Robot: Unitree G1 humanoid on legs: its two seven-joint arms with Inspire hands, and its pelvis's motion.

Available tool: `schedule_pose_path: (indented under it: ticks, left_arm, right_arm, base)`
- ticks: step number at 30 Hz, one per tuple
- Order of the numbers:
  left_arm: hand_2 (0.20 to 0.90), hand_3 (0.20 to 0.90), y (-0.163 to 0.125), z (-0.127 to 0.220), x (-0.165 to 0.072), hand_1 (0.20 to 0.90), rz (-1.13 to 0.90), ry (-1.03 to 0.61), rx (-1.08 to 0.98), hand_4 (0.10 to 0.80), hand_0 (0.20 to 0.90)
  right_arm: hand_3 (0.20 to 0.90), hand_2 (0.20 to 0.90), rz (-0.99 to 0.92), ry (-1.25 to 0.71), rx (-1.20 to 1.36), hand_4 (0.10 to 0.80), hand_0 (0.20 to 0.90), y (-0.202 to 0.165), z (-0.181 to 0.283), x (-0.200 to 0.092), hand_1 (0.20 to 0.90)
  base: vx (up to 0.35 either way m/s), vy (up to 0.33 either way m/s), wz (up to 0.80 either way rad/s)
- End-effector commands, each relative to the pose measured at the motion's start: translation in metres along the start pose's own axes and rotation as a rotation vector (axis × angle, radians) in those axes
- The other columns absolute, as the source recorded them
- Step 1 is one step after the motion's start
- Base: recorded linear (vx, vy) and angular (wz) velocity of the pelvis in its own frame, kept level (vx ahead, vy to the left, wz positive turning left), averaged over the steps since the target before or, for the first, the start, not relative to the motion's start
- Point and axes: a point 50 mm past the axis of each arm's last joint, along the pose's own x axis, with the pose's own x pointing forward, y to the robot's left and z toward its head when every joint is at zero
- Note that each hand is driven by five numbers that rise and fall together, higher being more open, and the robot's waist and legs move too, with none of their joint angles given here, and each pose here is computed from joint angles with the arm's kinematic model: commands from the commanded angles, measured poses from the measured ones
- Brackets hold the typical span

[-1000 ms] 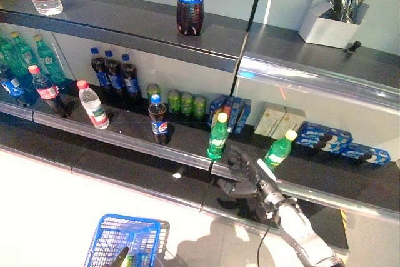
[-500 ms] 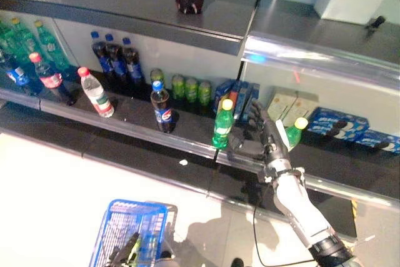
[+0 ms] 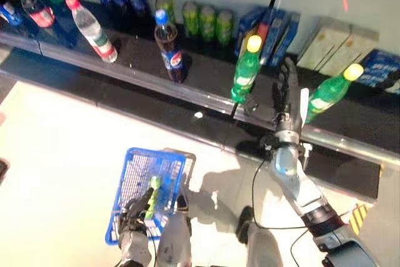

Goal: Pick up the drink and place into the basket.

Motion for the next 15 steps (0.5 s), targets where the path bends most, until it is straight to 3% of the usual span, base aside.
schedule_pose_path:
  ticks: [1, 9, 15]
  left_arm:
    - [0.3, 0.2, 0.032, 0.002, -0.009, 0.3, 0.046, -0.047, 0.07, 0.1, 0.3]
    - [0.3, 0.2, 0.001, 0.008, -0.006, 0.3, -0.042, -0.065, 0.061, 0.1, 0.3]
    - [0.3, 0.2, -0.003, 0.006, -0.007, 0.3, -0.056, -0.048, 0.079, 0.1, 0.3]
  right_arm:
    - [0.9, 0.9, -0.105, -0.311, 0.099, 0.8, 0.9, 0.001, 0.068, 0.023, 0.9]
    - [0.9, 0.9, -0.153, -0.362, 0.091, 0.8, 0.9, 0.002, 0.085, 0.041, 0.9]
    - [0.9, 0.9, -0.227, -0.397, 0.104, 0.8, 0.9, -0.001, 0.099, 0.052, 0.9]
  base:
    - [-0.131, 0.046, 0.05]
    - [-0.075, 0.03, 0.03]
    - [-0.028, 0.015, 0.06]
